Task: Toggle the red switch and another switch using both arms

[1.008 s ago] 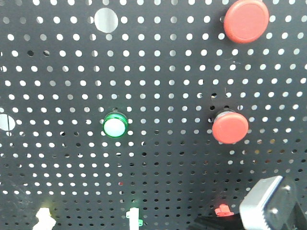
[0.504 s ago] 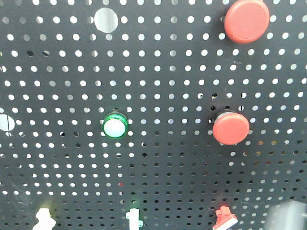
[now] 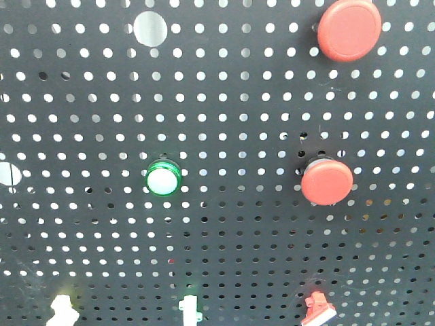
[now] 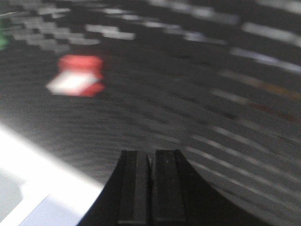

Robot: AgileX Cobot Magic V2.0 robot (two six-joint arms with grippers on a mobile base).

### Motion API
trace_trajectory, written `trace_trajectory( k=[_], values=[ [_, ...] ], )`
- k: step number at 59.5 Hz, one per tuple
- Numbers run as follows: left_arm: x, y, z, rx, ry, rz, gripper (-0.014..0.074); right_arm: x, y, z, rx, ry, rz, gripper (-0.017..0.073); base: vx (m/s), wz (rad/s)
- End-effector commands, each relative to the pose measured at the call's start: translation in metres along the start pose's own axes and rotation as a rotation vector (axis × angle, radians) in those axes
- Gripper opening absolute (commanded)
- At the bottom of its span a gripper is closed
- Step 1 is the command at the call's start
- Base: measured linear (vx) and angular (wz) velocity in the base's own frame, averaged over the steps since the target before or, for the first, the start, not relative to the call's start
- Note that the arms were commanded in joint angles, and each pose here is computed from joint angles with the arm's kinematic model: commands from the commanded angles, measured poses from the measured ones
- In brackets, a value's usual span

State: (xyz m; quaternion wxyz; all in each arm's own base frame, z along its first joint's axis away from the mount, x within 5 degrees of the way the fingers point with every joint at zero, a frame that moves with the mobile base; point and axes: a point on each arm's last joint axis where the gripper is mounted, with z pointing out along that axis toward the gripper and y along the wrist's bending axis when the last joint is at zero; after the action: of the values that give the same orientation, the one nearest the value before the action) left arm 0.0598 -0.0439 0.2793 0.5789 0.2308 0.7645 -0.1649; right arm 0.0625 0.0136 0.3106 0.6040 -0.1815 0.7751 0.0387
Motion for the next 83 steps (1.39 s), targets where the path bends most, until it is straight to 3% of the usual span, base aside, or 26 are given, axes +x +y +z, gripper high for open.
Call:
trace_trajectory(
  k=[1, 8, 14, 65, 70, 77, 79, 83],
  values=[
    [-0.007, 0.006, 0.002, -0.058, -0.097, -0.056, 0.0003, 0.001, -0.010, -0.012, 0.107, -0.163, 0.002, -0.0006, 0.00, 0.00],
    [-0.004, 0.015, 0.006, -0.138, -0.195, -0.154, 0.0003, 0.014, -0.012, -0.019, 0.158, -0.269, -0.062, -0.0006, 0.00, 0.00],
    [-0.003, 0.023, 0.006, -0.217, -0.262, -0.176, 0.0003, 0.020, -0.010, -0.018, 0.170, -0.310, -0.128, -0.0006, 0.00, 0.00],
    [0.006, 0.022, 0.009, -0.211, -0.229, -0.176, 0.0003, 0.024, -0.010, -0.016, 0.173, -0.288, -0.128, -0.0006, 0.00, 0.00],
    [0.008, 0.024, 0.009, -0.239, -0.218, -0.109, 0.0003, 0.024, -0.010, -0.016, 0.173, -0.288, -0.128, -0.0006, 0.00, 0.00],
    [0.017, 0.027, 0.004, -0.305, -0.220, -0.142, 0.0003, 0.024, -0.010, -0.016, 0.174, -0.288, -0.129, -0.0006, 0.00, 0.00],
    [0.020, 0.029, 0.002, -0.336, -0.217, -0.115, 0.0003, 0.024, -0.010, -0.016, 0.174, -0.288, -0.129, -0.0006, 0.00, 0.00],
    [0.031, 0.031, -0.001, -0.394, -0.215, -0.120, 0.0003, 0.024, -0.010, -0.016, 0.174, -0.288, -0.129, -0.0006, 0.00, 0.00]
  ],
)
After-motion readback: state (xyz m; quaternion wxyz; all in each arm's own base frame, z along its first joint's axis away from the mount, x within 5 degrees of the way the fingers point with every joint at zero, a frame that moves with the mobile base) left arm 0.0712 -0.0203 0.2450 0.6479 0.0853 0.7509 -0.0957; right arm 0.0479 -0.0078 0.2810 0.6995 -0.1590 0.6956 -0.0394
